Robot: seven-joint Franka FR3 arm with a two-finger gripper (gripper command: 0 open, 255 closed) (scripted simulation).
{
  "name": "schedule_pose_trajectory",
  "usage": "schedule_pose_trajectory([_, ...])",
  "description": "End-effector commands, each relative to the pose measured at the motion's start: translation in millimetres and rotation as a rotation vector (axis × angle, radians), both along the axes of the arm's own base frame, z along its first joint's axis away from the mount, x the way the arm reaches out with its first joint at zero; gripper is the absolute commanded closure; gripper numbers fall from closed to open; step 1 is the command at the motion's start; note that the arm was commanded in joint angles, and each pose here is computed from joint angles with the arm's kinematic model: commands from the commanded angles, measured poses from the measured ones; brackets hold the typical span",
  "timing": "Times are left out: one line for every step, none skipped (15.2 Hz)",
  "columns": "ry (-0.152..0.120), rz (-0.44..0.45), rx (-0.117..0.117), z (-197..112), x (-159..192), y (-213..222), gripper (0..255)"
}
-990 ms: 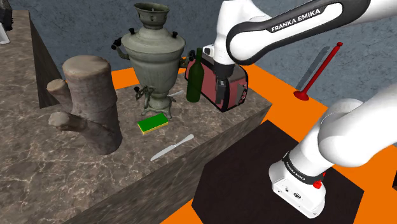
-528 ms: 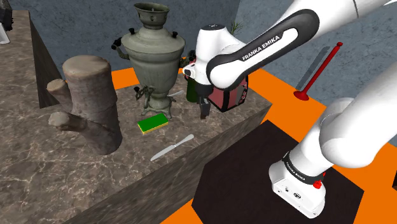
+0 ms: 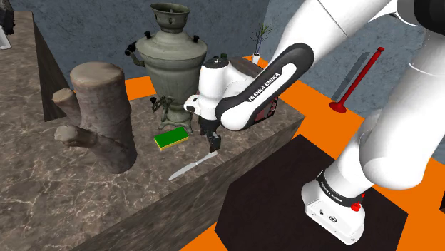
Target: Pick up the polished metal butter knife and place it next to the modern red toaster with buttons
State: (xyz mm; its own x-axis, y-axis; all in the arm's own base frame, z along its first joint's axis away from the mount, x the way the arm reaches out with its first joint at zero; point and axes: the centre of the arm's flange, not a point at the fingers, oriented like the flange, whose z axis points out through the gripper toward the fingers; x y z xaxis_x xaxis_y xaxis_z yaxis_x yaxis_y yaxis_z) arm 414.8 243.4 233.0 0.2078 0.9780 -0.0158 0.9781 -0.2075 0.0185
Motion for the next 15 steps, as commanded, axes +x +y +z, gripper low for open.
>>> schedule_pose_trajectory([-0.006, 0.076, 0.006, -17, -4, 17, 0])
schedule_pose_trajectory([-0.009, 0.113, 0.008, -27, -5, 26, 0])
schedule_pose_trajectory([-0.012, 0.150, 0.010, -36, -7, 34, 0])
schedule_pose_trajectory([-0.014, 0.186, 0.012, -45, -10, 43, 0])
schedule_pose_trajectory([-0.014, 0.186, 0.012, -51, -9, 43, 0])
schedule_pose_trajectory([-0.014, 0.186, 0.012, -56, -9, 43, 0])
schedule_pose_trajectory([-0.014, 0.186, 0.012, -61, -9, 43, 0])
schedule_pose_trajectory([-0.014, 0.186, 0.012, -67, -9, 43, 0])
schedule_pose_trajectory([-0.014, 0.186, 0.012, -72, -9, 43, 0])
schedule_pose_trajectory([-0.014, 0.186, 0.012, -77, -9, 43, 0])
schedule_pose_trajectory([-0.014, 0.186, 0.012, -82, -8, 43, 0])
schedule_pose_trajectory([-0.014, 0.186, 0.012, -85, -8, 43, 0])
schedule_pose_trajectory([-0.014, 0.186, 0.012, -85, -8, 43, 0])
schedule_pose_trajectory([-0.014, 0.186, 0.012, -85, -8, 43, 0])
schedule_pose_trajectory([-0.014, 0.186, 0.012, -85, -8, 43, 0])
